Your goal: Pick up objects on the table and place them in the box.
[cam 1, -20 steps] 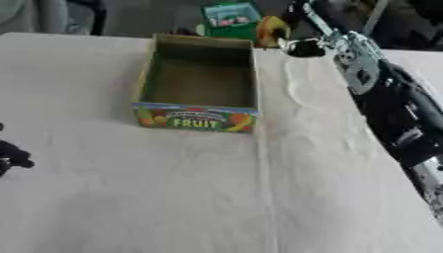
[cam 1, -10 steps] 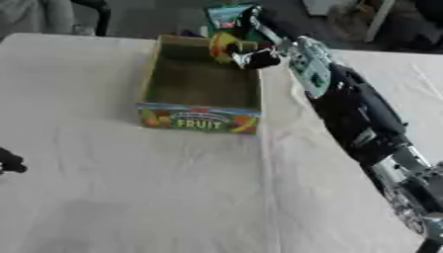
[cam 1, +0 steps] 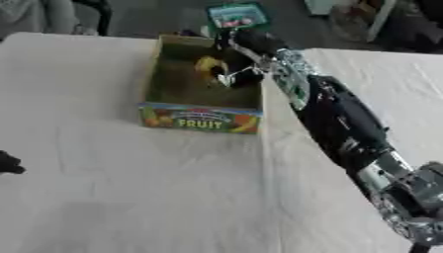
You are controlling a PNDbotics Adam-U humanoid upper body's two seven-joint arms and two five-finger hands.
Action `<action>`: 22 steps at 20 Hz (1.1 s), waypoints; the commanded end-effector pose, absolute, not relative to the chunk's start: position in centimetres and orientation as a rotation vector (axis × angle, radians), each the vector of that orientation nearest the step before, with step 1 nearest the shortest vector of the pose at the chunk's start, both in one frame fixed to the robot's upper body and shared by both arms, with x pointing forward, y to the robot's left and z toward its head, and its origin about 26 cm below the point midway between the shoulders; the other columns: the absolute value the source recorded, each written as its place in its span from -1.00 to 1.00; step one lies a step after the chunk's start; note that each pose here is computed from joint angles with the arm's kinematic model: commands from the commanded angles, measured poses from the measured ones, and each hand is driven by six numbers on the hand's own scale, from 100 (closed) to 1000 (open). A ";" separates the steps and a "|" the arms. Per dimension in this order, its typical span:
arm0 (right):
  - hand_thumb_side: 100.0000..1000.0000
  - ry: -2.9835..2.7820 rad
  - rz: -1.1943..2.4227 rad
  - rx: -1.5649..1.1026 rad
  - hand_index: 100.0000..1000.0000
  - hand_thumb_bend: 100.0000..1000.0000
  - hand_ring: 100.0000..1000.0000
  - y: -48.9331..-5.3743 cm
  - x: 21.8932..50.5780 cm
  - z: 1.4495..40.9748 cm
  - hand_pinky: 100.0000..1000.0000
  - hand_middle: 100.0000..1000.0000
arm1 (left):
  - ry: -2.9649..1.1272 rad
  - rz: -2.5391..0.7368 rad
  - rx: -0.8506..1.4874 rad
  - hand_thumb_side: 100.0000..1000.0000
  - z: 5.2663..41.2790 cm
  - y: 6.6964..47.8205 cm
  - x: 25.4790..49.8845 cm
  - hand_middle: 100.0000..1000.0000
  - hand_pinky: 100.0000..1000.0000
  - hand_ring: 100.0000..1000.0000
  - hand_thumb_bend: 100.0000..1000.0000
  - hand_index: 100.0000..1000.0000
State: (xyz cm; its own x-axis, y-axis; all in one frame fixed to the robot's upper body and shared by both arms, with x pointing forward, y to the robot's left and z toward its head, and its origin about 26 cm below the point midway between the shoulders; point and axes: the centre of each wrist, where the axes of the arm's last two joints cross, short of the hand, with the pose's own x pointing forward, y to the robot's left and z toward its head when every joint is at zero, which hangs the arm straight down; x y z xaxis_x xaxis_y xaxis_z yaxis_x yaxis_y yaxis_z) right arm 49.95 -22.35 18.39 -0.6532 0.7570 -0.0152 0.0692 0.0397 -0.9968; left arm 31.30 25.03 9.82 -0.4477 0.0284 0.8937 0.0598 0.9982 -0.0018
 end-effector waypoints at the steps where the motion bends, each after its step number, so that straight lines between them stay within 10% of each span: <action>1: -0.63 -1.765 1.702 -0.873 0.68 -1.00 0.46 -22.4 50.1 19.9 0.59 0.41 | -2.064 -0.051 -0.067 0.49 10.7 25.0 31.4 -0.24 -0.18 -0.15 -1.00 0.42; 22: -0.72 -2.079 1.207 -0.615 0.62 -1.00 0.23 -28.0 47.2 25.5 0.08 0.18 | -2.050 -0.016 -0.019 0.48 10.1 25.9 31.0 -0.24 -0.18 -0.15 -1.00 0.42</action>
State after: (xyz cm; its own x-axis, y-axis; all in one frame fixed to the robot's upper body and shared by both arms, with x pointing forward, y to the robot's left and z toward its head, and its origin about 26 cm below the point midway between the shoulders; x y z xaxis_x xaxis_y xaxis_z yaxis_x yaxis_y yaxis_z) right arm 47.82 -26.69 22.64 -0.6671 0.6849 0.2930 0.0285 0.4165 -0.9087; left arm 31.08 25.43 9.47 -0.4406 0.0237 0.8974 0.0345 0.9994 -0.0094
